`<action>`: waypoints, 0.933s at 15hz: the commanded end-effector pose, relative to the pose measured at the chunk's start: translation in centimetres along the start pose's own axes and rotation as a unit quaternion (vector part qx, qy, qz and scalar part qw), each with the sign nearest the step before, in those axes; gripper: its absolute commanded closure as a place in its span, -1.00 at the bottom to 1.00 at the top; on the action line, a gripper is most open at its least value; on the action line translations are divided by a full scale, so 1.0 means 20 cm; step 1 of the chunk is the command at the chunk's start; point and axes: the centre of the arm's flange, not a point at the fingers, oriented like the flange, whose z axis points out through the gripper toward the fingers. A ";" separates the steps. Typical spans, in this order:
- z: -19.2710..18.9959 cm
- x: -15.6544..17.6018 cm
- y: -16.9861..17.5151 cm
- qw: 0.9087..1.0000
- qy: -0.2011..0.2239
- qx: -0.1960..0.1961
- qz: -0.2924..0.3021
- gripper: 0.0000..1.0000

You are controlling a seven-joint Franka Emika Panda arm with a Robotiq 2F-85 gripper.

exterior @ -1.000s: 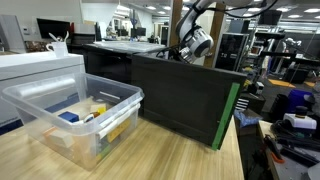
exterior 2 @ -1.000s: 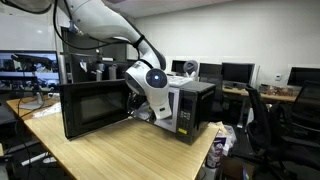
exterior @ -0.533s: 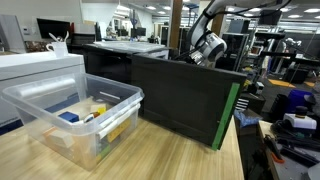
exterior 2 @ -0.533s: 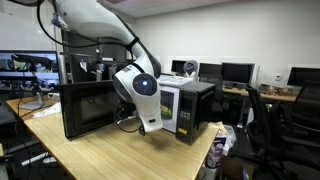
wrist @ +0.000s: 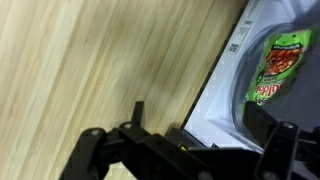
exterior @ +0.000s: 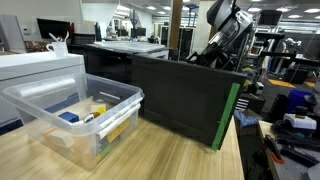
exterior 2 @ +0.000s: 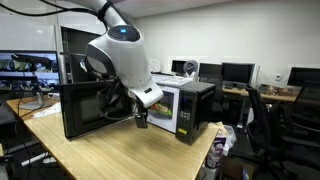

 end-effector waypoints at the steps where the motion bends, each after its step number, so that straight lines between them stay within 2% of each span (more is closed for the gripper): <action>1: -0.29 -0.16 -0.05 0.995 0.035 -0.016 -0.092 -1.00; 2: -0.45 -0.24 -0.13 0.988 0.060 -0.014 -0.138 -1.00; 3: -0.46 -0.24 -0.17 0.984 0.070 -0.012 -0.161 -1.00; 6: -0.67 -0.36 -0.43 0.961 0.115 0.024 -0.252 -1.00; 10: -0.74 -0.49 -0.64 0.927 0.115 0.056 -0.351 -1.00; 14: -0.72 -0.59 -0.76 0.907 0.084 0.066 -0.408 -1.00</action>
